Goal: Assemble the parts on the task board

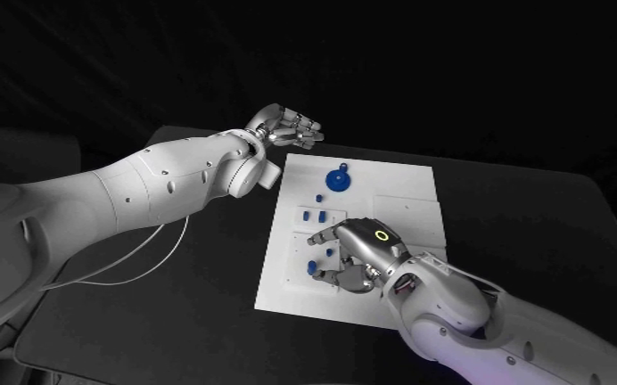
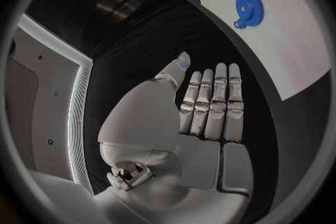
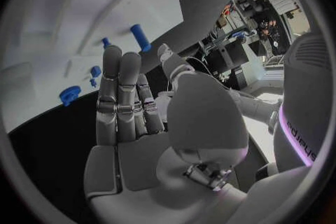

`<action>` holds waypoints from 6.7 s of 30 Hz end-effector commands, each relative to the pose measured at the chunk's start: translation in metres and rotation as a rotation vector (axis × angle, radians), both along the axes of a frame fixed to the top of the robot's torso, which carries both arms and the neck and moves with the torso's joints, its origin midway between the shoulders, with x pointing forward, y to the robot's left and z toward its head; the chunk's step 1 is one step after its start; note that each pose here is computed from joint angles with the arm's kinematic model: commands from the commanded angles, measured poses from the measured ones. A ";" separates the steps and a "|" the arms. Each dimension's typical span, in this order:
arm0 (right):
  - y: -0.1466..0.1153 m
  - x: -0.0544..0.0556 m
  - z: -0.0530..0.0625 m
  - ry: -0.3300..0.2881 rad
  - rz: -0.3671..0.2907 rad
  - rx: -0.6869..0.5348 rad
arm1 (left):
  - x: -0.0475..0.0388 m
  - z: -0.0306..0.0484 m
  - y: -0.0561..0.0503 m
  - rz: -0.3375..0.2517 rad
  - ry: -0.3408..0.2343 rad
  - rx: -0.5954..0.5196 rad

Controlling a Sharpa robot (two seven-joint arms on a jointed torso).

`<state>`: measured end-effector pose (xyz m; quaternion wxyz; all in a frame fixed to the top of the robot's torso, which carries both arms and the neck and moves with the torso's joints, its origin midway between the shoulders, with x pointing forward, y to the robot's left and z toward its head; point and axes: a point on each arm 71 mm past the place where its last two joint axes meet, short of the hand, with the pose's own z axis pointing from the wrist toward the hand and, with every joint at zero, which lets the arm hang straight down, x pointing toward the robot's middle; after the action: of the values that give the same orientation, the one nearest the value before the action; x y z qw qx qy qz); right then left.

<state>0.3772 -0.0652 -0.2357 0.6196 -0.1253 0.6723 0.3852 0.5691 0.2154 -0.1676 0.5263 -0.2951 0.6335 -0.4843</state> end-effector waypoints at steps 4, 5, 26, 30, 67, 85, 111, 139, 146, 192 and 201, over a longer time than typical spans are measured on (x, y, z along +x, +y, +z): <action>-0.041 0.023 0.012 0.188 -0.127 0.187 | -0.0003 0.0008 0.003 -0.009 0.000 -0.010; -0.050 0.028 0.014 0.220 -0.149 0.206 | -0.0004 0.0008 0.004 -0.008 -0.001 -0.011; -0.158 0.053 -0.005 0.772 -0.453 0.070 | -0.0114 -0.0092 0.029 0.007 0.031 -0.109; -0.160 0.050 -0.008 0.812 -0.508 0.026 | -0.0147 -0.0097 0.033 -0.004 0.029 -0.121; -0.140 0.040 -0.059 0.854 -0.553 -0.301 | -0.0405 -0.0225 0.024 -0.081 0.097 -0.172; -0.131 0.043 -0.068 0.805 -0.581 -0.295 | -0.0407 -0.0232 0.025 -0.082 0.105 -0.171; -0.135 0.042 -0.047 0.815 -0.607 -0.146 | -0.0398 -0.0247 0.030 -0.068 0.119 -0.162; -0.122 0.040 -0.027 0.830 -0.497 -0.241 | -0.0375 -0.0262 0.033 -0.060 0.127 -0.156; -0.118 0.040 -0.031 0.810 -0.482 -0.288 | -0.0375 -0.0266 0.033 -0.062 0.129 -0.156; -0.112 0.038 -0.036 0.785 -0.484 -0.280 | -0.0377 -0.0273 0.035 -0.058 0.138 -0.152; -0.118 0.040 -0.026 0.794 -0.495 -0.247 | -0.0371 -0.0275 0.037 -0.055 0.138 -0.150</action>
<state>0.4181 -0.1820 -0.2622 0.3729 0.1101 0.9061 0.1669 0.5322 0.2536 -0.1957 0.4495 -0.3501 0.6384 -0.5175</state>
